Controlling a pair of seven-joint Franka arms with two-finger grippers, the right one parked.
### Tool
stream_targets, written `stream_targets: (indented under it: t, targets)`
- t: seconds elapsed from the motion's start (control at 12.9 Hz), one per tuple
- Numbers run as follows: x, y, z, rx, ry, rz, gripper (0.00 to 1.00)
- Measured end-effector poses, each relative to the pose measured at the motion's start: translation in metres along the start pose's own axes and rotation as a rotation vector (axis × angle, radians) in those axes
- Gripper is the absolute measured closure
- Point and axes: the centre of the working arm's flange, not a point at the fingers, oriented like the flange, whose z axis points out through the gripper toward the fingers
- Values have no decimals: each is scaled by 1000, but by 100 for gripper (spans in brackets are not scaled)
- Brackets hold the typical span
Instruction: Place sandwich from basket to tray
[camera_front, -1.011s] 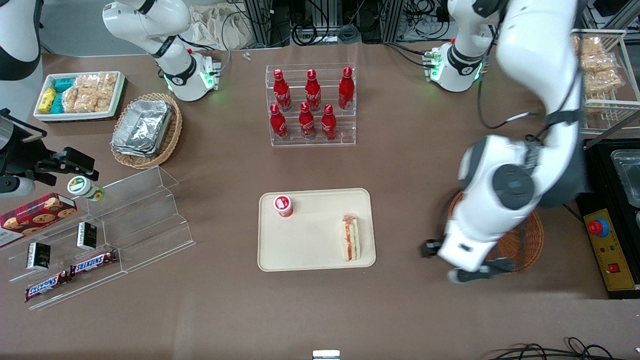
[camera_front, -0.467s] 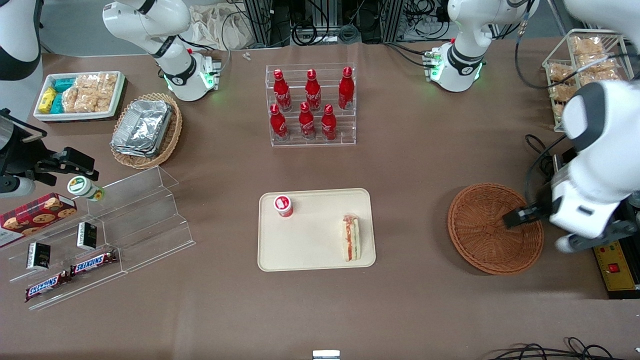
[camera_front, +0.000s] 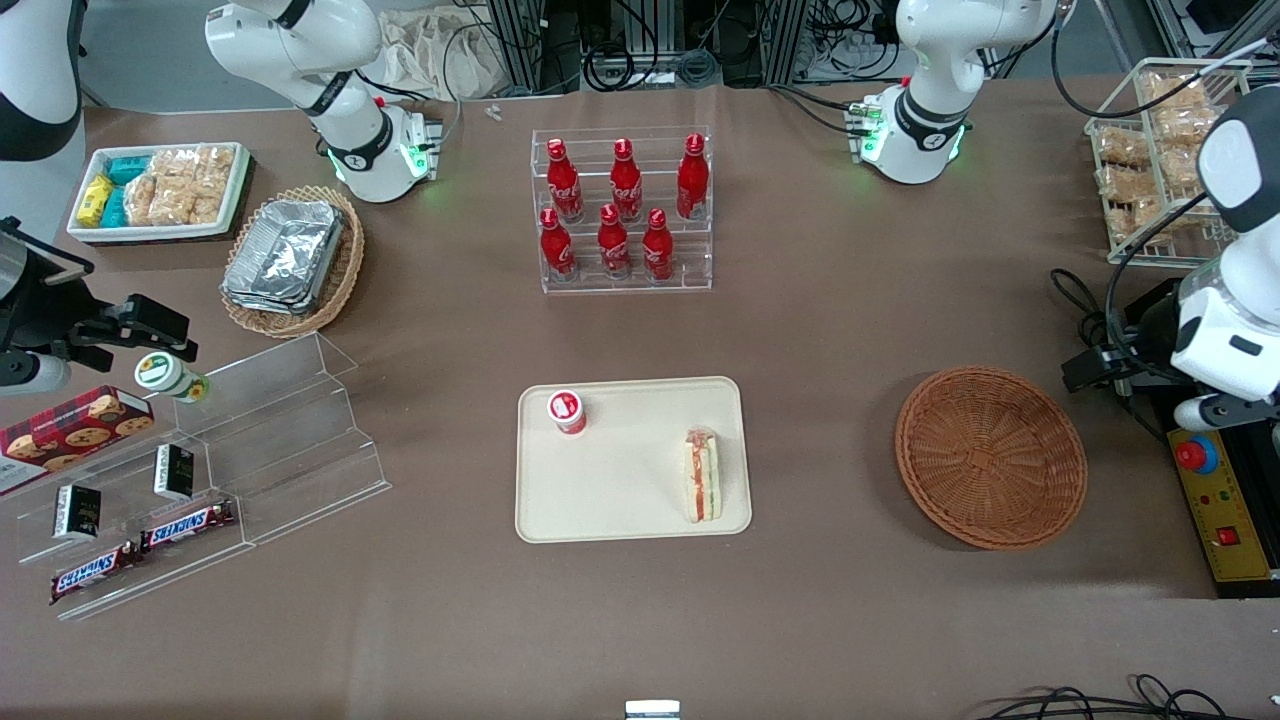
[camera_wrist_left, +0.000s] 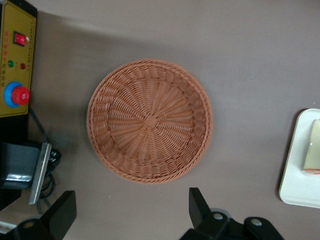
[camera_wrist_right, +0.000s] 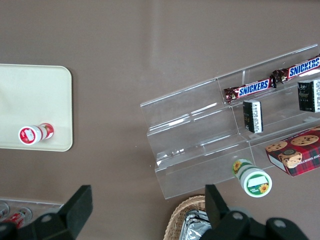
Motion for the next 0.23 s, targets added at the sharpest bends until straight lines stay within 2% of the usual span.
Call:
stream_targets:
  t: [0.23]
  targets:
    - [6, -6, -7, -3, 13, -1, 0]
